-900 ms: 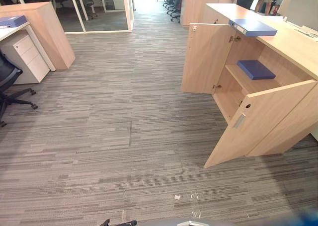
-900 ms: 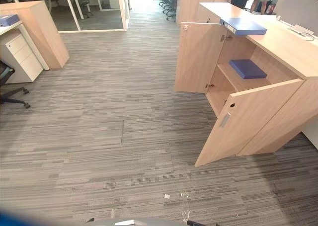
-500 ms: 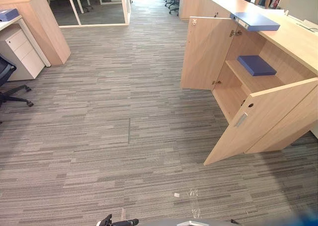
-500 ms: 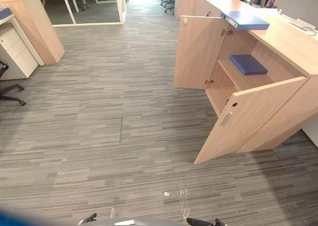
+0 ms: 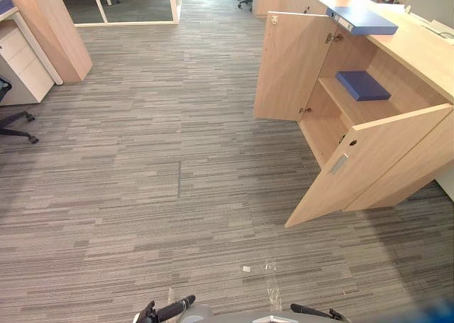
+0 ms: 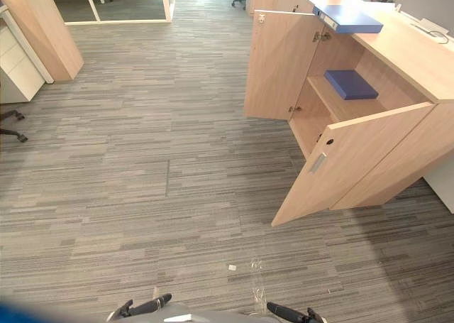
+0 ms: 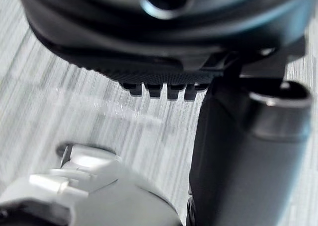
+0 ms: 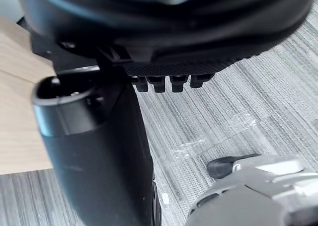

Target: Walk over to the cabinet, pick up the folder, carry it to the office cabinet, place the folder inside the office cabinet, then close the office cabinet door

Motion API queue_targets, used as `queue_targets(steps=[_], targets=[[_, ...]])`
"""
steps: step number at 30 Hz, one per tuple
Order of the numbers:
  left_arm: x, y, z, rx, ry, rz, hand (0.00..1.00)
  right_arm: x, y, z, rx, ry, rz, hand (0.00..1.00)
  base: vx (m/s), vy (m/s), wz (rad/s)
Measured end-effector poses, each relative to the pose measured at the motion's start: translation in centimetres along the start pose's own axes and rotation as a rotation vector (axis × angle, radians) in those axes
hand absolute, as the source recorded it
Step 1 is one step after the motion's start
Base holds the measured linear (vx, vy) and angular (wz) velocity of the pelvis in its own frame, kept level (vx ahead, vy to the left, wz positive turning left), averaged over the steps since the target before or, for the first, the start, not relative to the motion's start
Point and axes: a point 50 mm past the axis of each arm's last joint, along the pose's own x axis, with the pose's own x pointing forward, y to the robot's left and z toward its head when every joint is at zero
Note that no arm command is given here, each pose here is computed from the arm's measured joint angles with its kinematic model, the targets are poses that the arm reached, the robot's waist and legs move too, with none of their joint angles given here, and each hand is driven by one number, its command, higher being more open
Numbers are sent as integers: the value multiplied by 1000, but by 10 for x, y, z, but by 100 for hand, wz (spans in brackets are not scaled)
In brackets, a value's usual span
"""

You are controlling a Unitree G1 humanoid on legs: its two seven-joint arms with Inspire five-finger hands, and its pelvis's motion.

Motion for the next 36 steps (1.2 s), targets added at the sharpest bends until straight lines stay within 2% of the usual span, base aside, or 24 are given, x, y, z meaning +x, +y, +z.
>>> queue_targets(steps=[6,10,13,18,20,23,29,31,36], targets=[[0,-6,8,2,-41,-18,100,0,-2,-3,7,16,-16,100,163,95,-37],[0,-7,7,-1,-40,-15,100,0,-6,-4,4,26,-28,100,407,367,-11],[1,-1,8,8,-37,1,100,0,-1,-12,85,82,-24,100,460,402,-35],[2,10,-4,99,34,17,100,-2,2,-21,153,107,-13,100,519,344,-17],[1,10,-3,195,30,5,100,-1,0,-20,140,104,-15,100,497,287,-1],[2,5,-3,293,25,-20,100,2,-2,0,118,42,-12,100,301,146,2],[5,-13,7,375,0,-74,100,2,11,29,25,-77,25,100,231,-63,18],[6,-9,11,362,-7,-60,100,2,17,29,22,-77,40,100,139,-231,17],[2,-10,-9,296,59,-45,100,2,4,22,100,-49,6,100,299,-304,-3]])
